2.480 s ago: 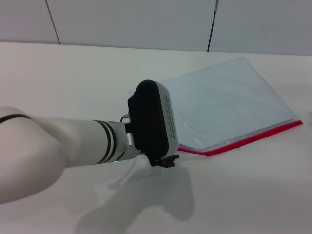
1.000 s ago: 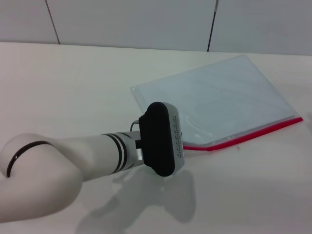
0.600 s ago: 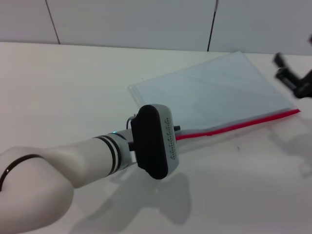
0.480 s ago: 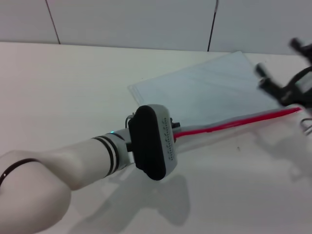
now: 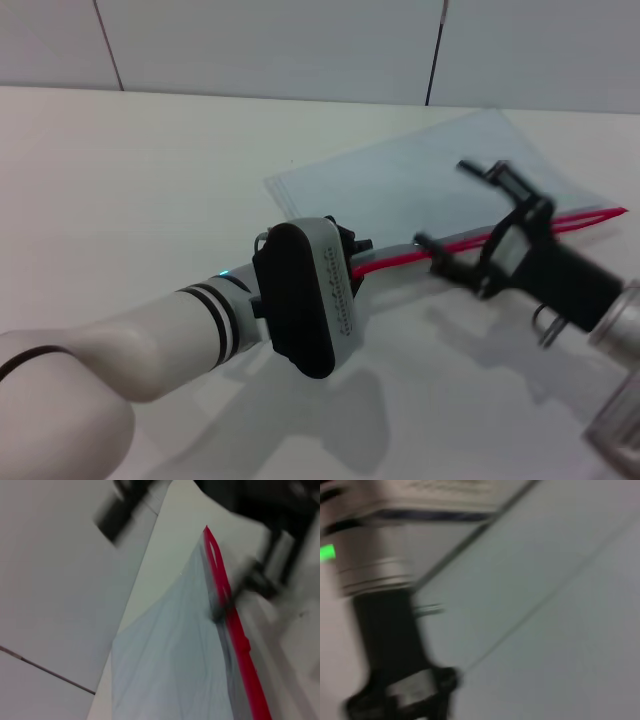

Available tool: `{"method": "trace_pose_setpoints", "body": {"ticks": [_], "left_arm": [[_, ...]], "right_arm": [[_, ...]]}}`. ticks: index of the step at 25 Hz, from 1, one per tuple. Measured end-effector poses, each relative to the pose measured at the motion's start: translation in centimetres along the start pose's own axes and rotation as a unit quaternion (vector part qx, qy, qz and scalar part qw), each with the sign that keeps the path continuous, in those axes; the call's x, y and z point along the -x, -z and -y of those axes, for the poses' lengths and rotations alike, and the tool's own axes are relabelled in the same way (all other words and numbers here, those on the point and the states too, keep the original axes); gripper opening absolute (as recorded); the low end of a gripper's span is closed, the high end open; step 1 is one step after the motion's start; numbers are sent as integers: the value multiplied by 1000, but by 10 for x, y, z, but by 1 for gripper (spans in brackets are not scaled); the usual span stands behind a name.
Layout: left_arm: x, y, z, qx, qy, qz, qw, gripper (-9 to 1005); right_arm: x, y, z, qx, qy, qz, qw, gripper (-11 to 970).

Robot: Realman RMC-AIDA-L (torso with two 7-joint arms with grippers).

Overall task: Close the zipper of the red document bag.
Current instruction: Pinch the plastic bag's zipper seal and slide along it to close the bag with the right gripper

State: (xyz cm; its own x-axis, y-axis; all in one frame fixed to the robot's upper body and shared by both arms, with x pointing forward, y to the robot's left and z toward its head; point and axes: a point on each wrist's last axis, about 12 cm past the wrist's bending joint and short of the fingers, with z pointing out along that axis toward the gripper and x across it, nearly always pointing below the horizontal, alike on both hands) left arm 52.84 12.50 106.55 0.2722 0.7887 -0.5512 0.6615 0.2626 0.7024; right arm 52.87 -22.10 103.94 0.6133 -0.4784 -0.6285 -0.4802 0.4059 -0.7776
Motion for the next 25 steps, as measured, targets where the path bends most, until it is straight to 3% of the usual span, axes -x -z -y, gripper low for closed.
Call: {"method": "trace_pose_setpoints", "body": {"ticks": [5,12,25], "left_arm": [[0,1,0,0,-1,0,1000,54],[2,8,-1,10,-4,4,1000,54],[5,10,1,9,-6,9,1000,54]], "right_arm": [[1,-7,-16,50,68,-10,996,881],[1,-11,-31,74,143,-29,986,869],[-4,-11,-31,66,192,-58,978,834]]}}
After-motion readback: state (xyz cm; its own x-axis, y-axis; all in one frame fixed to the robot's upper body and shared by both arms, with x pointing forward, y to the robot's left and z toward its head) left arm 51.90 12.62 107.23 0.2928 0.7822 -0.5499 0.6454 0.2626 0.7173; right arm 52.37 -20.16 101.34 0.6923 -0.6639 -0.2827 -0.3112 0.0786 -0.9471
